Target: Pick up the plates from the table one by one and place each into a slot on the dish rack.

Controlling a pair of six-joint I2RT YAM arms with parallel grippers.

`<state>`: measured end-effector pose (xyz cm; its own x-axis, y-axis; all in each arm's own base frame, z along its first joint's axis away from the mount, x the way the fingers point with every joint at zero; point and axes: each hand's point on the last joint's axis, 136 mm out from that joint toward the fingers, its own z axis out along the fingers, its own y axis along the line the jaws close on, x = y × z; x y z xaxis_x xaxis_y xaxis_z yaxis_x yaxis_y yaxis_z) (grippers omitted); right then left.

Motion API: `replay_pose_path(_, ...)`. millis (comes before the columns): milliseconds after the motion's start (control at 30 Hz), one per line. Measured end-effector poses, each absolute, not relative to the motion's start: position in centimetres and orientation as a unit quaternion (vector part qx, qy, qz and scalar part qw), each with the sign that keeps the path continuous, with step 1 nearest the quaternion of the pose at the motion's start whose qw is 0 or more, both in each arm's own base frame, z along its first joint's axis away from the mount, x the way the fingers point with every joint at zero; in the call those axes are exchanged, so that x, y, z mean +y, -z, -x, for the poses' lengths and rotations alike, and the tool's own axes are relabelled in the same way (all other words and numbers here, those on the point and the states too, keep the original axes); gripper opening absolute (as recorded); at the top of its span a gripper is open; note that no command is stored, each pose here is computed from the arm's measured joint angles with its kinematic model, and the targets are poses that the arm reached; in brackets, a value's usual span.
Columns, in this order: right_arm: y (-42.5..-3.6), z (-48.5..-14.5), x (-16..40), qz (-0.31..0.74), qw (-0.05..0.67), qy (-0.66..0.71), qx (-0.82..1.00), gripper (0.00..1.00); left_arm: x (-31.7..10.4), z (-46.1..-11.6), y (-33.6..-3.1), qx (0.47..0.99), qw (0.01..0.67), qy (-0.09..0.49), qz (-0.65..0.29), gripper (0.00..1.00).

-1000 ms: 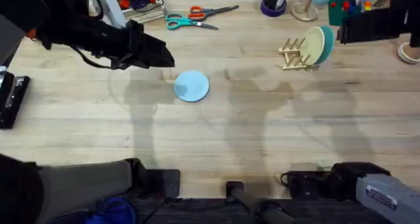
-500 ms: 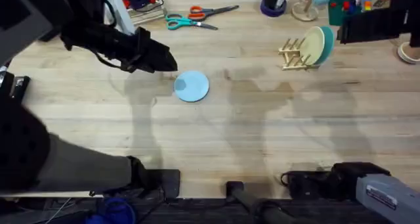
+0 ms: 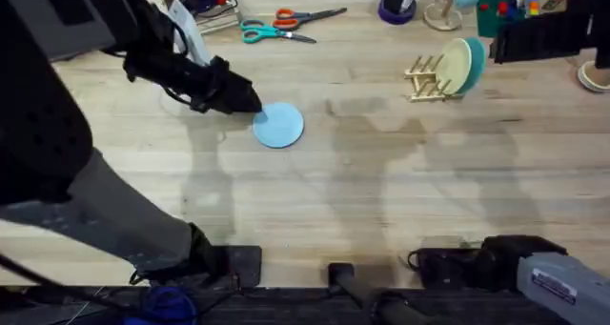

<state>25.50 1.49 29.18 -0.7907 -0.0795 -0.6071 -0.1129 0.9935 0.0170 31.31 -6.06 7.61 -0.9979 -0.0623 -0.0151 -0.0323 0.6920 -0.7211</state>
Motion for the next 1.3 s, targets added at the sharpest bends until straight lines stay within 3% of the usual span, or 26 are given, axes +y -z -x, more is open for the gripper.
replay_pose_path(267, -29.1, -25.4, 1.5, 0.051, 0.318, -0.026, 0.946, 0.995, -6.6, -29.9, -3.1, 0.908, -0.02, 0.415, 0.049, 0.042)
replay_pose_path(1300, -29.1, -25.4, 1.5, 0.051, 0.318, -0.026, 0.946, 0.995, -7.1, -29.9, -3.1, 0.898, -0.011, 0.437, 0.05, 0.041)
